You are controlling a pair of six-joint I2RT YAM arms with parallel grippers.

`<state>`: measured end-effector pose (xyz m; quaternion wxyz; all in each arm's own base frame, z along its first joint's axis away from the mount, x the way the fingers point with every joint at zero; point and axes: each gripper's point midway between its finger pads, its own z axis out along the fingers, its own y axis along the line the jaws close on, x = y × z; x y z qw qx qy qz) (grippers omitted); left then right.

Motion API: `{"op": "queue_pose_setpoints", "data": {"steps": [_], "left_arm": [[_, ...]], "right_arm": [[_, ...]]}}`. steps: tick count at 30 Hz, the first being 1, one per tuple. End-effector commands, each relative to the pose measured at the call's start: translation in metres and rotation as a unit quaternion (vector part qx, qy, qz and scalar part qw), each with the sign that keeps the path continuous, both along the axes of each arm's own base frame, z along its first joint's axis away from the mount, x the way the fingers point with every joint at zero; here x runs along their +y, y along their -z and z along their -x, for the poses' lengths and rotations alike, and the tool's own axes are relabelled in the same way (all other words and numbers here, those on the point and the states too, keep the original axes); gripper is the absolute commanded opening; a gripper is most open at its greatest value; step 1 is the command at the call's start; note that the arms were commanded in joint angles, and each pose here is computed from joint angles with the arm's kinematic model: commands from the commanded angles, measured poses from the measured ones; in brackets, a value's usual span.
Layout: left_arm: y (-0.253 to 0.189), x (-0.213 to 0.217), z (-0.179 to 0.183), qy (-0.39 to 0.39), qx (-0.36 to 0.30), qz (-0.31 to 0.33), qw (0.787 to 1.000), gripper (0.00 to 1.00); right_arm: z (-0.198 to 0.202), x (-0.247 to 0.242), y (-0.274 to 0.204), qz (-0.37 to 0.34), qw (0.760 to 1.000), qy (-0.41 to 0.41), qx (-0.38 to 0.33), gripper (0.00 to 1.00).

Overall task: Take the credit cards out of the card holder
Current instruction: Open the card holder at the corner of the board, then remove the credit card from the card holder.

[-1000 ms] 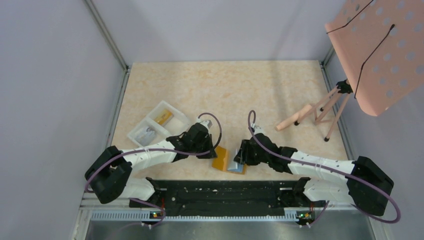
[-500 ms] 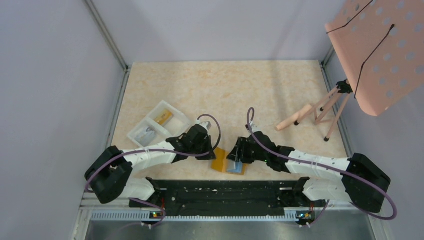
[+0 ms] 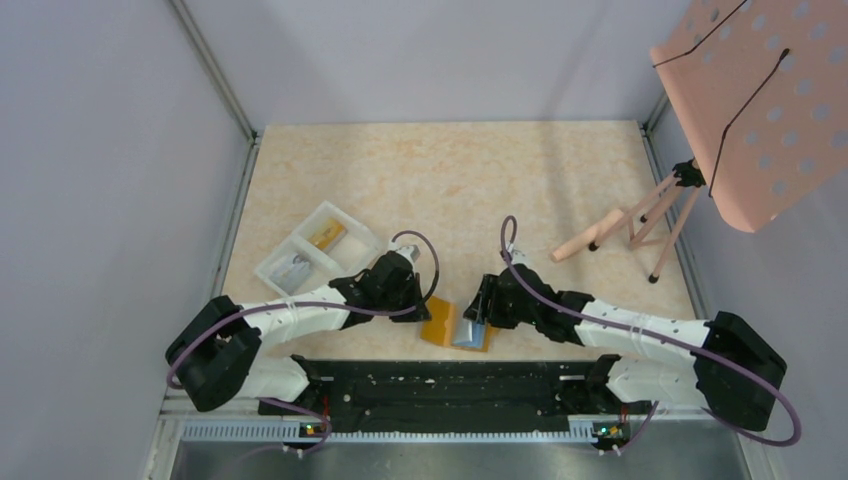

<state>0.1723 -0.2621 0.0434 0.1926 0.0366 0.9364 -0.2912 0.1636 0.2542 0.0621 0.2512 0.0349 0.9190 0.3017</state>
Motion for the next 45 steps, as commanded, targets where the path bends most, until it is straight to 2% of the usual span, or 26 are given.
{"op": "queue_pose_setpoints", "data": {"steps": [1, 13, 33, 36, 45], "left_arm": [[-0.004, -0.001, -0.001, -0.003, -0.010, 0.008, 1.000, 0.00], [-0.005, 0.000, 0.000, -0.005, -0.010, 0.009, 1.000, 0.00], [-0.007, -0.002, -0.001, -0.004, -0.009, 0.013, 1.000, 0.00], [-0.007, -0.004, -0.001, -0.003, -0.009, 0.014, 1.000, 0.00], [-0.006, -0.008, 0.000, 0.002, -0.002, 0.021, 1.000, 0.00]], "right_arm": [[-0.007, 0.009, -0.002, -0.022, 1.000, 0.006, -0.001, 0.49], [-0.013, -0.002, -0.005, 0.018, 0.999, 0.026, -0.006, 0.50], [-0.005, 0.013, 0.007, 0.008, 1.000, 0.015, 0.019, 0.51], [-0.005, 0.019, 0.004, -0.009, 1.000, 0.009, 0.020, 0.51], [-0.007, 0.049, -0.044, -0.139, 0.990, -0.021, -0.031, 0.47]]}}
